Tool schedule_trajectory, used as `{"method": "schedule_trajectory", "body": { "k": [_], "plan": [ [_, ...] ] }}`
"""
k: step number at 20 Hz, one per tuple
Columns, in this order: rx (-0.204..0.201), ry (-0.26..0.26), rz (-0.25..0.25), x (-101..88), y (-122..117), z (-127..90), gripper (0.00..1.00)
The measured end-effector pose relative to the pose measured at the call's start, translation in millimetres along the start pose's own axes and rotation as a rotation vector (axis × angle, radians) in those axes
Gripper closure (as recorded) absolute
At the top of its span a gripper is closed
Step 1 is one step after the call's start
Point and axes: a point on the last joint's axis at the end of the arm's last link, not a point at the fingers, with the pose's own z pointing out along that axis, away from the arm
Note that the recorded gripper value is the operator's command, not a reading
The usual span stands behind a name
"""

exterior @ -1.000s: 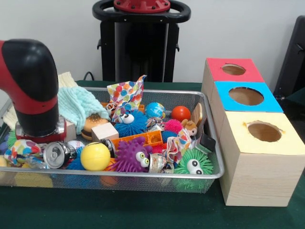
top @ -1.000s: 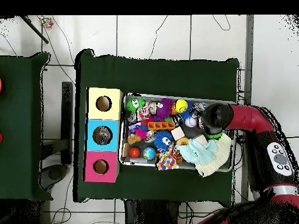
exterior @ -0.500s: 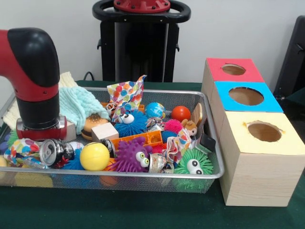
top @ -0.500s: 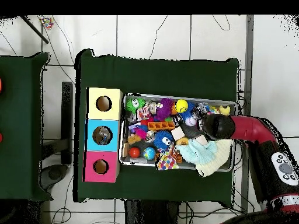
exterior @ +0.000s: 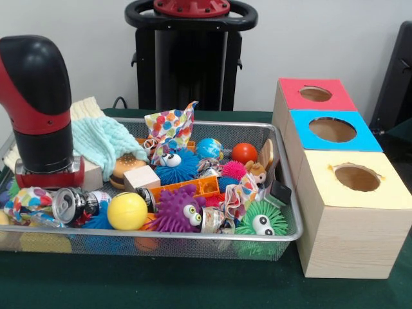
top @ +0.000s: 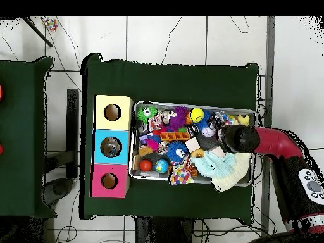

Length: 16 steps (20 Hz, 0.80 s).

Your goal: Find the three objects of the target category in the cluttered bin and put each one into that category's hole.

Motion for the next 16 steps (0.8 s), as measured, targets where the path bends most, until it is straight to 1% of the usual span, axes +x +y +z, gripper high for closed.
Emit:
{"method": "schedule_trajectory", "body": {
  "k": [4,11,16],
  "plan": [
    [0.002,-0.021,-0.002,-1.3,1.3,1.6,0.0],
    [0.003,-0.022,0.0,-0.6,0.9,2.1,0.0],
    [-0.004,-0.037,0.014,1.5,-0.7,2.5,0.0]
  ]
}}
